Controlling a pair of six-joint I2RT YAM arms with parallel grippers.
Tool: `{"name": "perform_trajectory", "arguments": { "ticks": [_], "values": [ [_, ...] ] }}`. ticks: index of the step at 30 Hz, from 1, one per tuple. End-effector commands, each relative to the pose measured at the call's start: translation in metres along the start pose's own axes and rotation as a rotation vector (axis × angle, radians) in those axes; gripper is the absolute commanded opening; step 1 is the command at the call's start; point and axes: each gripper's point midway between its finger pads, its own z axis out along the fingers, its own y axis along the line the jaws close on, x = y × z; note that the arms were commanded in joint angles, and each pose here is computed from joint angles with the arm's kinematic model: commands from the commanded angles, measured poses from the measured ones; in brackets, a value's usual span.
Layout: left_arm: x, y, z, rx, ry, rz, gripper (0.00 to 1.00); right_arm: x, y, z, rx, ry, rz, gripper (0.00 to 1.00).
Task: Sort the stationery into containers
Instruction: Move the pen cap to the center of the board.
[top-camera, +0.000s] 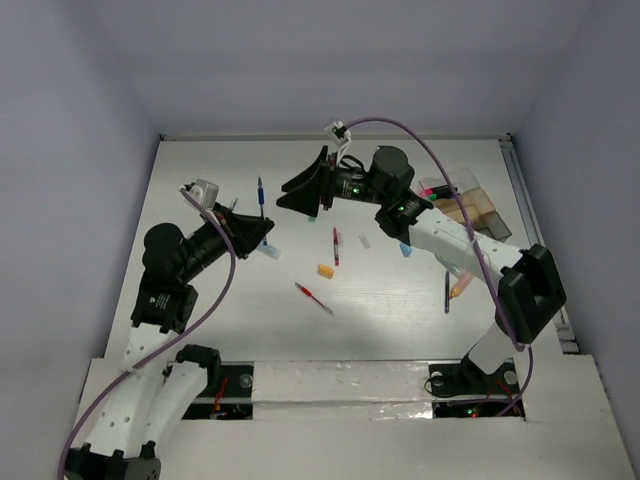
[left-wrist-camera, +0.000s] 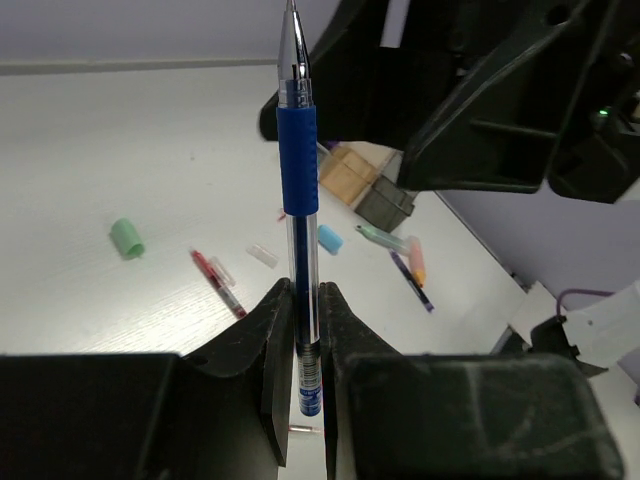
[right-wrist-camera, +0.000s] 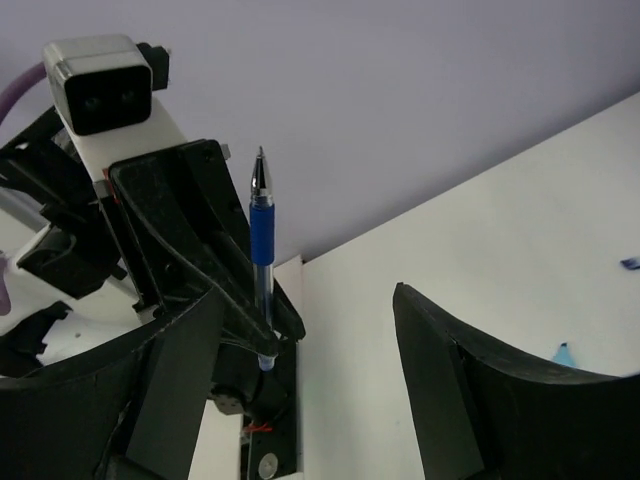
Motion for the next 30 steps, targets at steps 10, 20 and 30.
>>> {"name": "perform_trajectory", "arguments": {
  "ticks": [10, 20, 30],
  "values": [
    [0.015, -0.010, 0.013, 0.142, 0.058, -0.031, 0.00, 0.013, 0.029, 0.015, -0.190, 0.058, 0.008, 0.67],
    [0.018, -0.020, 0.024, 0.197, 0.079, -0.042, 0.00, 0.022, 0.018, 0.024, -0.178, 0.045, 0.046, 0.09],
    [0.032, 0.023, 0.033, -0.029, 0.160, -0.040, 0.49, -0.022, -0.033, -0.013, 0.119, -0.157, 0.031, 0.00]
  ]
}}
